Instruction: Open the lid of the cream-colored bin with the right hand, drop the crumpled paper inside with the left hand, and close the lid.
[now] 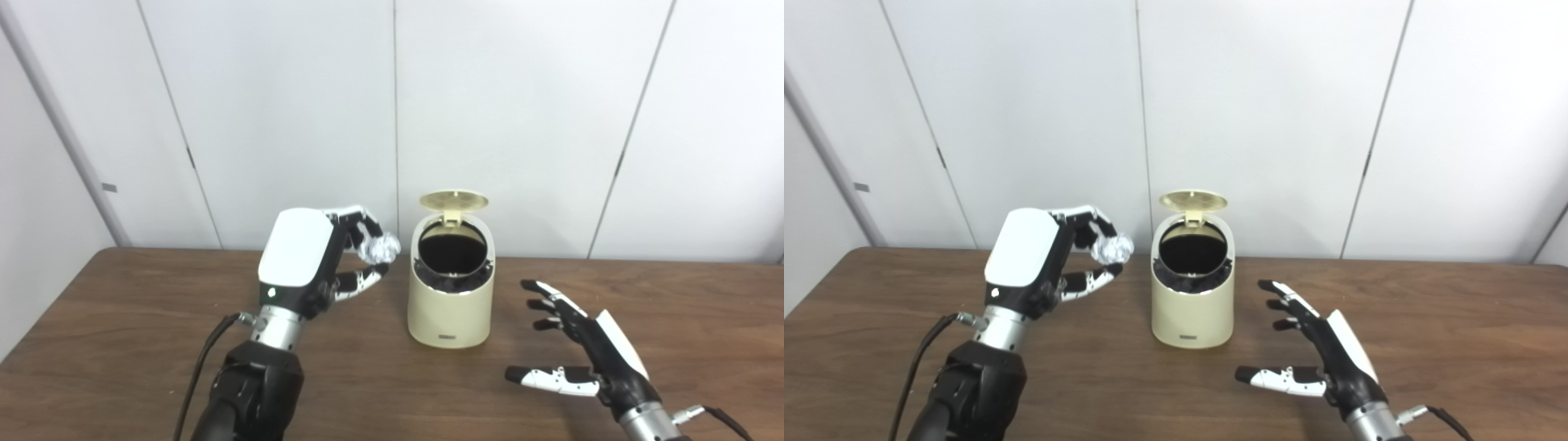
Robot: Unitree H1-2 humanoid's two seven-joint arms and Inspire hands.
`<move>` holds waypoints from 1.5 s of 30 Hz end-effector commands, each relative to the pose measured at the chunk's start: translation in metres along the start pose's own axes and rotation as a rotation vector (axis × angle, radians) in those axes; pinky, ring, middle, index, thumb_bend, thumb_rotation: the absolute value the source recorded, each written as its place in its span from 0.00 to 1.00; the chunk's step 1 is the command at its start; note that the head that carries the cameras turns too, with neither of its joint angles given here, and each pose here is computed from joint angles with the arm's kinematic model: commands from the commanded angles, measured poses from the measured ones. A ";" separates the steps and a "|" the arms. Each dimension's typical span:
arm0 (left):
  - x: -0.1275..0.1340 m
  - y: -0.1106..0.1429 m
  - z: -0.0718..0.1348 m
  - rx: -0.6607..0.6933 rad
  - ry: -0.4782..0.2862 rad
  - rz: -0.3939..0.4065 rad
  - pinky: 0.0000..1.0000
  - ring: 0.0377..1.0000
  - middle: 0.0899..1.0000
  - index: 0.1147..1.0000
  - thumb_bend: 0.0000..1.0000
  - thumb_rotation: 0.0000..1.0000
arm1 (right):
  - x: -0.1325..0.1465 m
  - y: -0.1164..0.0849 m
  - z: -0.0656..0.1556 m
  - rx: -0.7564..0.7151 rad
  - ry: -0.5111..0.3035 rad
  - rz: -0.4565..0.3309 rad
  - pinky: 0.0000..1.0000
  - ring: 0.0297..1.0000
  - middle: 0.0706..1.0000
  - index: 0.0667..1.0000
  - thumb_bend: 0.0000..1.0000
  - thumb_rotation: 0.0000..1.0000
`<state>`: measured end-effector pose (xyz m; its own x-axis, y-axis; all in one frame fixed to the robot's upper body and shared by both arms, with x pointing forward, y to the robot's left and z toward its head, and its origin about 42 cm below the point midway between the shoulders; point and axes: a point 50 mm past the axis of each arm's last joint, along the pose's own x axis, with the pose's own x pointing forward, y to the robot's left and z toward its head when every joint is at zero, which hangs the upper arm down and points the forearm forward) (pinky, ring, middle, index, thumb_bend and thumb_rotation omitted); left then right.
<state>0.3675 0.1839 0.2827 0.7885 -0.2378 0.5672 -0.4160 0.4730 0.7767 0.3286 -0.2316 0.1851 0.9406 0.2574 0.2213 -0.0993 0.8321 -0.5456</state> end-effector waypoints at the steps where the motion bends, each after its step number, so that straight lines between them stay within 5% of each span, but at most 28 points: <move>1: 0.017 0.005 0.010 -0.012 -0.047 0.063 0.51 0.41 0.39 0.46 0.52 0.00 | 0.006 -0.006 0.018 -0.012 -0.066 -0.050 0.68 0.83 0.92 0.86 0.72 0.36; 25: 0.061 -0.028 0.027 -0.098 -0.082 0.041 0.42 0.41 0.40 0.44 0.52 0.00 | 0.009 0.004 0.022 -0.008 -0.073 -0.040 0.64 0.83 0.93 0.86 0.69 0.32; 45: 0.080 -0.056 0.028 -0.117 -0.047 0.000 0.48 0.43 0.40 0.45 0.52 0.00 | 0.004 0.003 0.023 -0.018 -0.070 -0.052 0.66 0.84 0.93 0.89 0.69 0.31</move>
<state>0.4364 0.1259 0.2638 0.8235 -0.2690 0.4995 -0.3022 0.5371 0.7875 0.3233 -0.2193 0.1835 0.9423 0.2539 0.2184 -0.0956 0.8289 -0.5511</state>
